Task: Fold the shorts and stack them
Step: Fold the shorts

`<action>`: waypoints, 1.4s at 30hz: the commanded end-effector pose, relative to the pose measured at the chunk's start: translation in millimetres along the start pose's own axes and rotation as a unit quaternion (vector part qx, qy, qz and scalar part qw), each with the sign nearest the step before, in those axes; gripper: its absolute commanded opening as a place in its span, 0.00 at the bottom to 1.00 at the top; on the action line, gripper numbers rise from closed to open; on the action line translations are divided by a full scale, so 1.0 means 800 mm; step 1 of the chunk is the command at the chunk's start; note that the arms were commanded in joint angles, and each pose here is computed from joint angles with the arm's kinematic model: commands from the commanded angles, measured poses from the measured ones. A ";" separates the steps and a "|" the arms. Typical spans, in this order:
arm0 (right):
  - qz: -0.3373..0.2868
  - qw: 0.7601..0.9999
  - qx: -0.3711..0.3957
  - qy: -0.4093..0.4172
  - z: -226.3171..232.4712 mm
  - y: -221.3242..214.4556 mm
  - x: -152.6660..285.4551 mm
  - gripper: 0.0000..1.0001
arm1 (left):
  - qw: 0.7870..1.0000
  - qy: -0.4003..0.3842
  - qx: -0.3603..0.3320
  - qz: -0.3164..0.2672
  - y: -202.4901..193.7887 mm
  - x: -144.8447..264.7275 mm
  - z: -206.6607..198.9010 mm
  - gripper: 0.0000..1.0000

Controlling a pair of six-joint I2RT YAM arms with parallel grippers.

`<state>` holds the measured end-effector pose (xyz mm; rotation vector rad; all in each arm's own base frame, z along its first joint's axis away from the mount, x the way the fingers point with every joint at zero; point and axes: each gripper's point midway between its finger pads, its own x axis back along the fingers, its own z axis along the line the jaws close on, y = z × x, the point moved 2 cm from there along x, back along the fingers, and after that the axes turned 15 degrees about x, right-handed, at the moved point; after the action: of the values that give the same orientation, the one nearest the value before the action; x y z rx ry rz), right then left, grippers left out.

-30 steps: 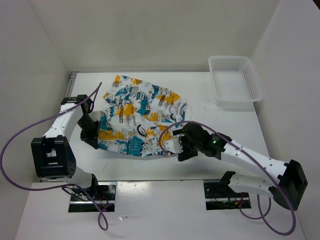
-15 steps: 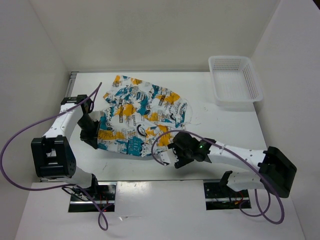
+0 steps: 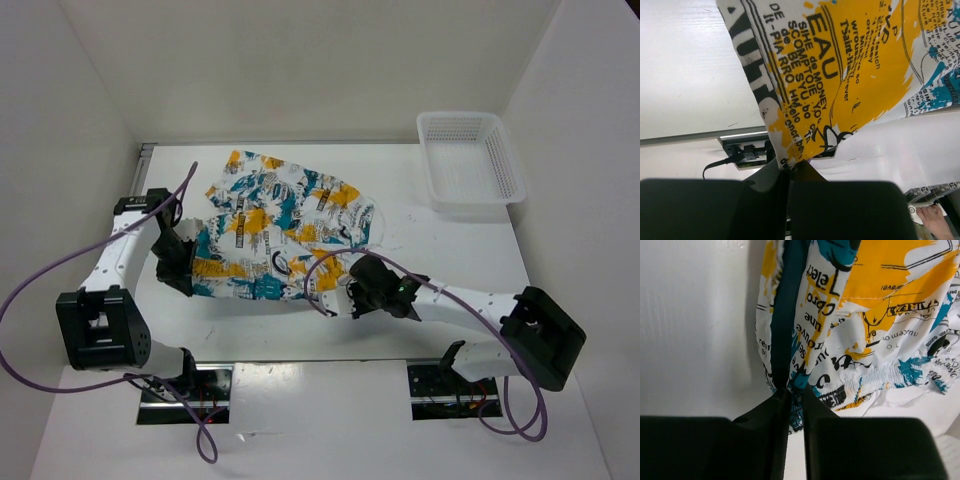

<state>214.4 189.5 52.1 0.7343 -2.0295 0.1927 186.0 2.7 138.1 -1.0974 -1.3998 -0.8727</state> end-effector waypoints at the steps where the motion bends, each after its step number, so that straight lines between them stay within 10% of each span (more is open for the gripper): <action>1: -0.008 0.999 0.013 -0.031 -0.018 0.004 -0.005 0.16 | 1.000 -0.006 0.000 -0.003 -0.015 0.008 0.001 0.00; 4: -0.010 1.000 0.019 -0.022 -0.019 0.006 -0.002 0.00 | 1.000 -0.009 0.002 -0.022 -0.016 0.015 0.003 0.00; 21: -0.223 0.973 -0.040 0.037 -0.045 0.182 0.164 0.00 | 0.964 -0.114 -0.006 -0.238 0.006 0.147 -0.027 0.00; 30: -0.139 0.982 -0.122 0.045 -0.074 0.090 0.090 0.00 | 0.927 -0.183 -0.053 -0.323 0.242 0.254 -0.086 0.00; 42: -0.086 0.934 -0.332 0.097 -0.089 -0.018 0.014 0.00 | 0.906 -0.196 -0.148 -0.345 0.387 0.162 -0.210 0.00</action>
<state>272.0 207.7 100.9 0.4992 -1.7549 -0.4251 508.4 -53.0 242.4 -1.1641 -2.0161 -1.3081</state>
